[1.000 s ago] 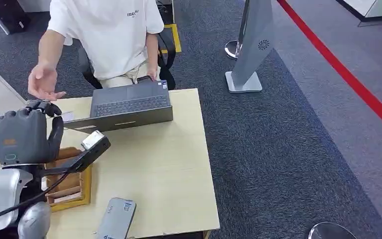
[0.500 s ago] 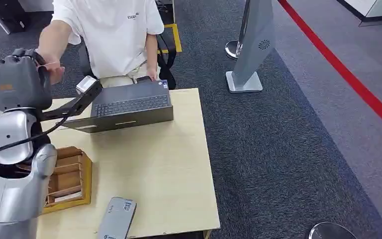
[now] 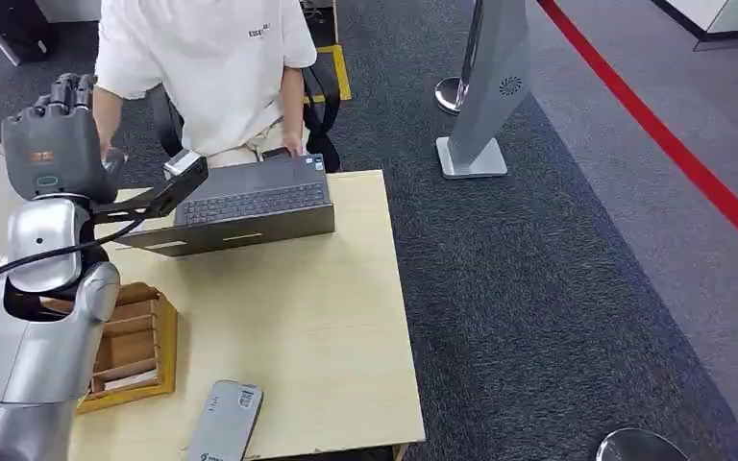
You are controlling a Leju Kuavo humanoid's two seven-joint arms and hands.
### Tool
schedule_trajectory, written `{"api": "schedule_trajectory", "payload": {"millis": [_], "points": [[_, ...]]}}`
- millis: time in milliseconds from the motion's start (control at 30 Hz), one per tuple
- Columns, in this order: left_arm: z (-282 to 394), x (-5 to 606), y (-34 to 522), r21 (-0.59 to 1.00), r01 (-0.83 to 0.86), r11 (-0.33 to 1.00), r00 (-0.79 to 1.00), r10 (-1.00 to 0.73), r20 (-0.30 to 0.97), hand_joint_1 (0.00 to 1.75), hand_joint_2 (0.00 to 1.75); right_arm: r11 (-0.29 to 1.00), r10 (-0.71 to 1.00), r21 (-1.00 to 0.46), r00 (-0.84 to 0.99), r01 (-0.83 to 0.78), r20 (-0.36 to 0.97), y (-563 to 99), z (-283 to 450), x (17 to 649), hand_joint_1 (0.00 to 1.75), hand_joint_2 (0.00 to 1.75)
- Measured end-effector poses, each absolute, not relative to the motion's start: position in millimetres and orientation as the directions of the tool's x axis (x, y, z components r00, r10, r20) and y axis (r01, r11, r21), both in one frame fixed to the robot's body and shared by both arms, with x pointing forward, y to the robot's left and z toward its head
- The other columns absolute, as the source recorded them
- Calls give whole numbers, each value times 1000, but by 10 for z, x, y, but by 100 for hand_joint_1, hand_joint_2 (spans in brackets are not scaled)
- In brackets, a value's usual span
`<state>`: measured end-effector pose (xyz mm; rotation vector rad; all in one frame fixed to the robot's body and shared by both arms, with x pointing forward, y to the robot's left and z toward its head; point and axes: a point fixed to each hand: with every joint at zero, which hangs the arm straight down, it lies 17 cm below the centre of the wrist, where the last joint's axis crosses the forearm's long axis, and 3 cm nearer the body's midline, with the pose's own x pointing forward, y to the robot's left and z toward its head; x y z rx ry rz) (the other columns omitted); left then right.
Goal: Pass the card to the sensor for recognition and then transmit it.
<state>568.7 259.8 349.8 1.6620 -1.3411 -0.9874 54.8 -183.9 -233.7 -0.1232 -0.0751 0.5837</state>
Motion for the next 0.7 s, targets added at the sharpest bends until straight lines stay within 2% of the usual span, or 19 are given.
{"api": "schedule_trajectory", "payload": {"millis": [233, 367, 500, 600, 700], "points": [[3254, 5659, 2907, 912, -355, -207, 172, -973, -154, 0, 175, 849, 520, -120, 854, -514, 22, -1828, -2334, 516, 0, 175], [3058, 5611, 3389, 922, -320, -218, 200, -967, -160, 0, 175, 858, 505, -112, 863, -501, 9, -1830, -2328, 498, 0, 175], [3015, 5480, 4344, 937, -285, -203, 349, -932, -96, 0, 175, 859, 502, -113, 865, -499, -1, -1858, -2328, 480, 0, 175], [2971, 5188, 5435, 951, -268, -151, 509, -861, 6, 0, 175, 857, 506, -115, 863, -503, -4, -1888, -2326, 479, 0, 175], [2694, 4627, 6554, 965, -251, -81, 660, -744, 109, 0, 175, 854, 511, -112, 859, -508, 1, -1898, -2322, 482, 0, 175]]}}
